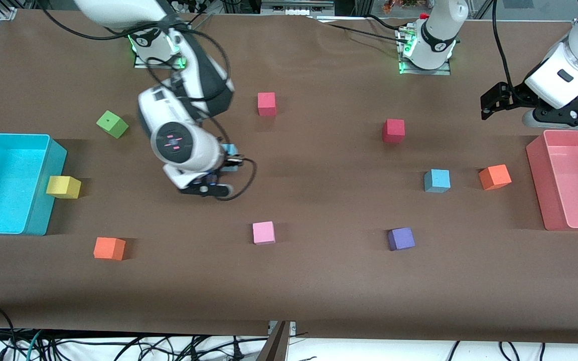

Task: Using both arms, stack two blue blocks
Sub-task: 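Lift the light blue cube with the right gripper toward the table middle, then set the cube down with the right gripper while the left gripper reaches the other cube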

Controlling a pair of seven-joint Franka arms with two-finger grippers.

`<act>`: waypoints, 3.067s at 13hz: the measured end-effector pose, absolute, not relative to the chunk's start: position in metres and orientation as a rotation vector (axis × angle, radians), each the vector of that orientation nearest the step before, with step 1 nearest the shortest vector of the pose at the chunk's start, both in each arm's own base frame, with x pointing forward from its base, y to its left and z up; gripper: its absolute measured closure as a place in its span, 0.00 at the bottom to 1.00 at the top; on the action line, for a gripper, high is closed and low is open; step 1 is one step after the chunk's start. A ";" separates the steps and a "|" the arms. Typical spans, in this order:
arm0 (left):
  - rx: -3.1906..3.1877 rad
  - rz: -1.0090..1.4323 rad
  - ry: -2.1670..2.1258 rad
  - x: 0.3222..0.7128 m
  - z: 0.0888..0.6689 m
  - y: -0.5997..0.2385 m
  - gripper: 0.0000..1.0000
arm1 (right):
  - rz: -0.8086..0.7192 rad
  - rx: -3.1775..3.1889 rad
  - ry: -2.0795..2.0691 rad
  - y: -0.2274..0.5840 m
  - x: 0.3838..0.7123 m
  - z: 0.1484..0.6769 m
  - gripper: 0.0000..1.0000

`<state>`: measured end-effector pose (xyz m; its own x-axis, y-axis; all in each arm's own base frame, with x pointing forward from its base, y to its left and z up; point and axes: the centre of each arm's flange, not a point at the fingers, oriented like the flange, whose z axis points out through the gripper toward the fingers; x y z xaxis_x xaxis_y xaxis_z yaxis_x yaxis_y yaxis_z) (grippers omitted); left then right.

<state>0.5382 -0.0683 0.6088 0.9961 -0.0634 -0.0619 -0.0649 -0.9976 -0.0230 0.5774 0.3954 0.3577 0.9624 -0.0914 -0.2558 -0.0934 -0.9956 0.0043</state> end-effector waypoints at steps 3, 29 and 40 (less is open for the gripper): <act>-3.119 0.097 0.105 0.538 0.609 -0.070 0.00 | 0.383 -3.116 0.173 0.481 0.547 0.329 0.46; -3.129 0.158 0.122 0.561 0.549 -0.080 0.00 | 0.222 -3.021 0.031 0.602 0.476 0.209 0.00; -3.134 0.160 0.038 0.555 0.394 -0.045 0.00 | 0.286 -3.042 -0.086 0.488 0.576 0.329 0.00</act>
